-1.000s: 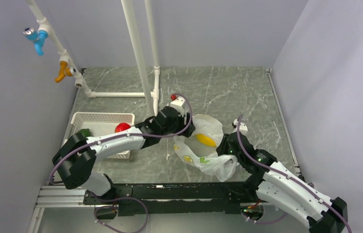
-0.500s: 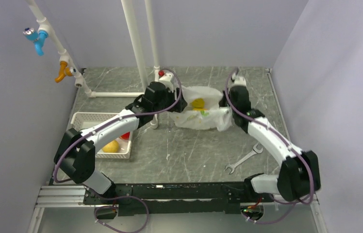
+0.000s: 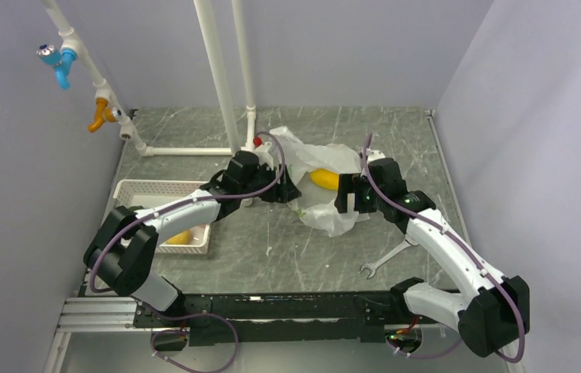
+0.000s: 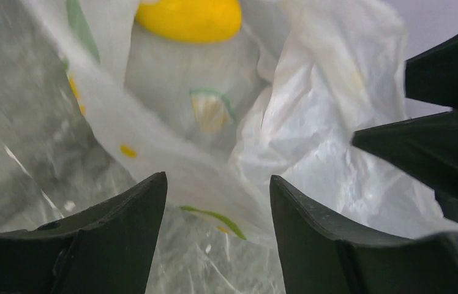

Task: Take the fake fruits out of the plastic bag
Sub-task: Adjust the plastic bag at the center of the board.

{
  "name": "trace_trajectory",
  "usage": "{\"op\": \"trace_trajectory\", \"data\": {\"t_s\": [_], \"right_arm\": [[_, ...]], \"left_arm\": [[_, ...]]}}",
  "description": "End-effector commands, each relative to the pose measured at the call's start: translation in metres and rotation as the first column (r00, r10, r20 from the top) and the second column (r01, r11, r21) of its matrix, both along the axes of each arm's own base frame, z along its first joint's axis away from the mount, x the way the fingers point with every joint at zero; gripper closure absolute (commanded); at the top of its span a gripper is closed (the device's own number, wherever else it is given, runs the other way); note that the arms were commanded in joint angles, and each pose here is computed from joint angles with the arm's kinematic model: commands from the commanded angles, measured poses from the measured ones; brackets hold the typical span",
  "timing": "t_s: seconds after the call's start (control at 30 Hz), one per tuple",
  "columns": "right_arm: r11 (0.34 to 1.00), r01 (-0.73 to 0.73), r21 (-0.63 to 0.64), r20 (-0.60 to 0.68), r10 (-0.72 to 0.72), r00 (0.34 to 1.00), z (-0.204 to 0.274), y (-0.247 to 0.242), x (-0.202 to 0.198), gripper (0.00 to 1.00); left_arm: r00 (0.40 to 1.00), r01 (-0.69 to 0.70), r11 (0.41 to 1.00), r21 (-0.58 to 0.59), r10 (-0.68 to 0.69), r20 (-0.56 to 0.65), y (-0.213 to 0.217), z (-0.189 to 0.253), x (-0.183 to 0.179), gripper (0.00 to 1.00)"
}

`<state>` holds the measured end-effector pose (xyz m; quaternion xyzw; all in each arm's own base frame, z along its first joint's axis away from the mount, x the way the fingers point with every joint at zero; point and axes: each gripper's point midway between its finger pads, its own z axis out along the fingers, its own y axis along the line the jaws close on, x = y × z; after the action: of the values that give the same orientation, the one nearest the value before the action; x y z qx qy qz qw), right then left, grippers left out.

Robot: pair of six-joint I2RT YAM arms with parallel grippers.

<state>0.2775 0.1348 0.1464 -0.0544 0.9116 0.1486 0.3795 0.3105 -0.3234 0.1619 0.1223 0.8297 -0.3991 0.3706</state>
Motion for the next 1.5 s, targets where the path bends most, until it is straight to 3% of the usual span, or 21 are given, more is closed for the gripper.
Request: {"op": "trace_trajectory", "data": {"t_s": [0.0, 0.17, 0.33, 0.4, 0.5, 0.57, 0.73, 0.83, 0.93, 1.17, 1.27, 1.47], "right_arm": [[0.997, 0.062, 0.035, -0.072, -0.06, 0.996, 0.024, -0.013, -0.037, 0.0], [0.986, 0.076, 0.149, -0.119, -0.058, 0.991, 0.078, 0.004, -0.046, 0.0], [0.957, 0.0, 0.29, 0.01, -0.003, 1.0, 0.151, 0.034, -0.029, 0.03], [0.933, -0.066, 0.353, 0.041, 0.055, 0.998, 0.16, 0.053, -0.02, 0.09], [0.869, -0.158, 0.47, -0.002, 0.18, 0.984, 0.131, 0.095, -0.03, 0.33], [0.839, -0.205, 0.504, -0.028, 0.252, 0.967, 0.096, 0.12, -0.055, 0.37], [0.932, -0.064, 0.356, -0.196, 0.141, 0.97, -0.019, 0.1, -0.089, 0.44], [0.96, 0.039, 0.277, -0.276, 0.041, 0.96, -0.069, 0.076, -0.1, 0.59], [0.951, 0.005, 0.31, -0.276, 0.084, 0.958, -0.07, 0.079, -0.108, 0.58], [0.958, -0.038, 0.286, -0.147, 0.083, 0.986, -0.02, 0.062, -0.105, 0.44], [0.966, -0.05, 0.252, -0.084, 0.073, 0.994, 0.012, 0.053, -0.1, 0.33], [0.988, 0.112, 0.104, 0.005, -0.113, 0.994, 0.064, 0.005, -0.067, 0.33]], "left_arm": [[0.996, 0.084, 0.989, -0.122, -0.084, 0.003, -0.018, 0.018, -0.028, 0.32], [0.991, 0.135, 0.987, -0.09, -0.134, 0.024, -0.031, 0.021, -0.062, 0.32], [0.995, 0.097, 0.993, -0.065, -0.095, 0.037, -0.018, 0.021, -0.075, 0.31], [0.996, 0.089, 0.994, -0.062, -0.087, 0.031, -0.013, 0.02, -0.078, 0.31], [0.997, 0.075, 0.995, -0.06, -0.072, 0.038, -0.007, 0.025, -0.081, 0.3], [0.997, 0.054, 0.997, -0.049, -0.051, 0.063, -0.001, 0.036, -0.079, 0.29], [0.995, 0.058, 0.998, 0.005, -0.059, 0.083, 0.005, 0.056, -0.073, 0.26], [0.992, 0.08, 0.997, -0.018, -0.078, 0.097, -0.001, 0.068, -0.069, 0.25], [0.987, 0.142, 0.987, -0.07, -0.135, 0.091, -0.02, 0.071, -0.068, 0.27], [0.979, 0.198, 0.968, -0.152, -0.188, 0.077, -0.058, 0.055, -0.074, 0.35], [0.976, 0.185, 0.977, -0.105, -0.17, 0.133, -0.062, 0.055, -0.079, 0.35], [0.976, 0.125, 0.992, -0.013, -0.121, 0.181, -0.062, 0.04, -0.067, 0.35]]}}
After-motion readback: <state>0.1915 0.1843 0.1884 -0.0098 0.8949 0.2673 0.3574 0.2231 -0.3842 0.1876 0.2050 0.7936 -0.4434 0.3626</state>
